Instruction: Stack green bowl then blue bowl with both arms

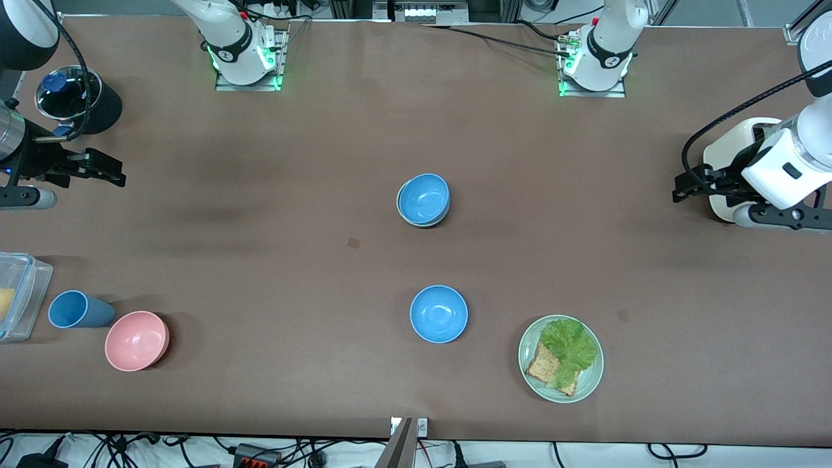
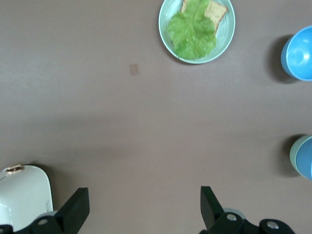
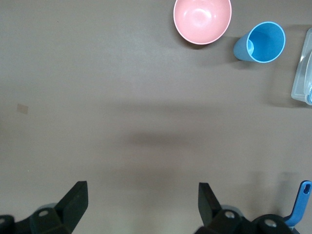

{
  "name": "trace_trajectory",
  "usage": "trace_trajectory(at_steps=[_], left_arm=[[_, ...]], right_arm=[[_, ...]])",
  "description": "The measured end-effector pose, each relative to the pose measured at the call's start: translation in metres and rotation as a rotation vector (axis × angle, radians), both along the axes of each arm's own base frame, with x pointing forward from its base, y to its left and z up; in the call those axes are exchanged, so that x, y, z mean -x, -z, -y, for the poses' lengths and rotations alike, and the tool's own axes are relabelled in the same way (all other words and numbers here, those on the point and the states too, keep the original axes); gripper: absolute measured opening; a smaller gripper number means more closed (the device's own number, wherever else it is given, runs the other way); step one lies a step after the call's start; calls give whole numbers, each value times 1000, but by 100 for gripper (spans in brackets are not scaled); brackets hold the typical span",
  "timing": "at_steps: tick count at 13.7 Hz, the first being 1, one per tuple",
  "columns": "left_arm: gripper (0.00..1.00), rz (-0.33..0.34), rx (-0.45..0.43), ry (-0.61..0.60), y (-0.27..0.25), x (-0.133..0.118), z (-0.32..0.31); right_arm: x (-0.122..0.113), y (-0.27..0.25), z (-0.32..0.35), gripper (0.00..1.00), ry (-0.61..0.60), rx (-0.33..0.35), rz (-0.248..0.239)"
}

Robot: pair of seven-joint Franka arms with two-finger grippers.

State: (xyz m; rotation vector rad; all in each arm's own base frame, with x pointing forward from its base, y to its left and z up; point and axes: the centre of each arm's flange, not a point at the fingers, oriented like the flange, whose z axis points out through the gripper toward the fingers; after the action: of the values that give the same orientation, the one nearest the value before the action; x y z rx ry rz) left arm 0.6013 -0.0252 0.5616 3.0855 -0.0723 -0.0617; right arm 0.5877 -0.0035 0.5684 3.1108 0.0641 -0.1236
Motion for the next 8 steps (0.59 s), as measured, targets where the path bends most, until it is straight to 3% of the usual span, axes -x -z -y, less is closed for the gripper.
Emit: trace_trajectory(at_steps=[8], left_arm=[[100, -9, -6, 3, 6, -2, -1]], right_arm=[[0, 0, 0, 100, 0, 0, -1]])
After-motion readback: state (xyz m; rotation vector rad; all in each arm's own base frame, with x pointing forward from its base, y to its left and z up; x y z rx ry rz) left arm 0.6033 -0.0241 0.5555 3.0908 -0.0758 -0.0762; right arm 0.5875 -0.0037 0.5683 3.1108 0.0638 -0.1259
